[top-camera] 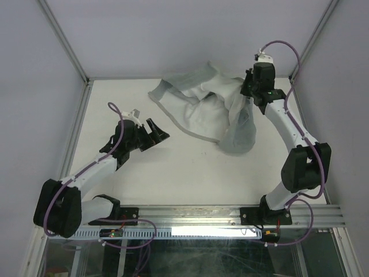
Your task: Zip up the jacket
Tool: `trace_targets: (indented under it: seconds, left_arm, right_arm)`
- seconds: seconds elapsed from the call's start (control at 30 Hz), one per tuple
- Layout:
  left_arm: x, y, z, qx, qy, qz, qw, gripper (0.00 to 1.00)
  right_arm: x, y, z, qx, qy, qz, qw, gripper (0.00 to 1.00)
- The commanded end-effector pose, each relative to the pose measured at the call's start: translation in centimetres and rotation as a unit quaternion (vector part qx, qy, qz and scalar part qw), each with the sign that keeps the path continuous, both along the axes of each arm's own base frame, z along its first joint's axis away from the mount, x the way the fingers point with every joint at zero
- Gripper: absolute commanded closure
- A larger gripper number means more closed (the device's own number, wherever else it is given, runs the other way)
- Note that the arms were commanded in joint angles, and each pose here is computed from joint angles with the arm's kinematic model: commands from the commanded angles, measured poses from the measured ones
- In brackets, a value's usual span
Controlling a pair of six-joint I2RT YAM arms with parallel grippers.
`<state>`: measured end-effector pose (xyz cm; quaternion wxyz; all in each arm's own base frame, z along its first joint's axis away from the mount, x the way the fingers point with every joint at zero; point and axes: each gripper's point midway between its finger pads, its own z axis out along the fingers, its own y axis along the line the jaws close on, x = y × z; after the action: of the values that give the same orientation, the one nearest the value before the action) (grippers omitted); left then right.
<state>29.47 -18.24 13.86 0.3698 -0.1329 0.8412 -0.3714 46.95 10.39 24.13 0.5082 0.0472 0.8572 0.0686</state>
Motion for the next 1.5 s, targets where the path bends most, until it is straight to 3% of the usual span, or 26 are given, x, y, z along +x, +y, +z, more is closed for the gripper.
trace_targets:
  seconds: [0.0,0.27,0.4,0.5,1.0,1.23,1.37,1.47]
  left_arm:
    - [3.7,-2.4,2.1,-0.03,-0.04,0.005,0.999,0.12]
    - [9.6,-3.9,-2.2,-0.037,0.003,0.053,0.998,0.19]
    - [12.2,-5.1,-4.9,-0.07,0.038,0.079,0.994,0.27]
    - [14.1,-5.7,-6.4,-0.078,0.047,0.094,0.991,0.34]
    - [19.5,-7.2,-12.3,-0.055,0.074,0.115,0.989,0.45]
    - [20.0,-8.9,-13.0,-0.062,0.075,0.108,0.989,0.76]
    - [20.6,-8.8,-12.5,-0.058,0.058,0.113,0.99,1.0]
    - [20.6,-8.0,-10.8,-0.045,0.033,0.116,0.992,1.0]
  right_arm:
    - [0.9,-3.0,1.0,0.056,-0.02,-0.042,0.997,1.0]
    - [0.2,-2.0,-2.8,0.06,0.012,0.003,0.998,1.0]
    - [-0.4,-1.5,-4.1,0.069,0.023,0.015,0.997,1.0]
    - [-0.6,-1.1,-4.1,0.075,0.024,0.023,0.997,1.0]
    - [-0.8,0.4,-2.5,0.103,0.007,0.06,0.993,0.99]
    - [-0.7,0.7,-2.8,0.107,0.01,0.063,0.992,0.99]
    - [-0.9,0.6,-1.9,0.11,0.001,0.062,0.992,0.99]
    - [-1.2,0.4,-0.8,0.105,-0.007,0.06,0.993,0.99]
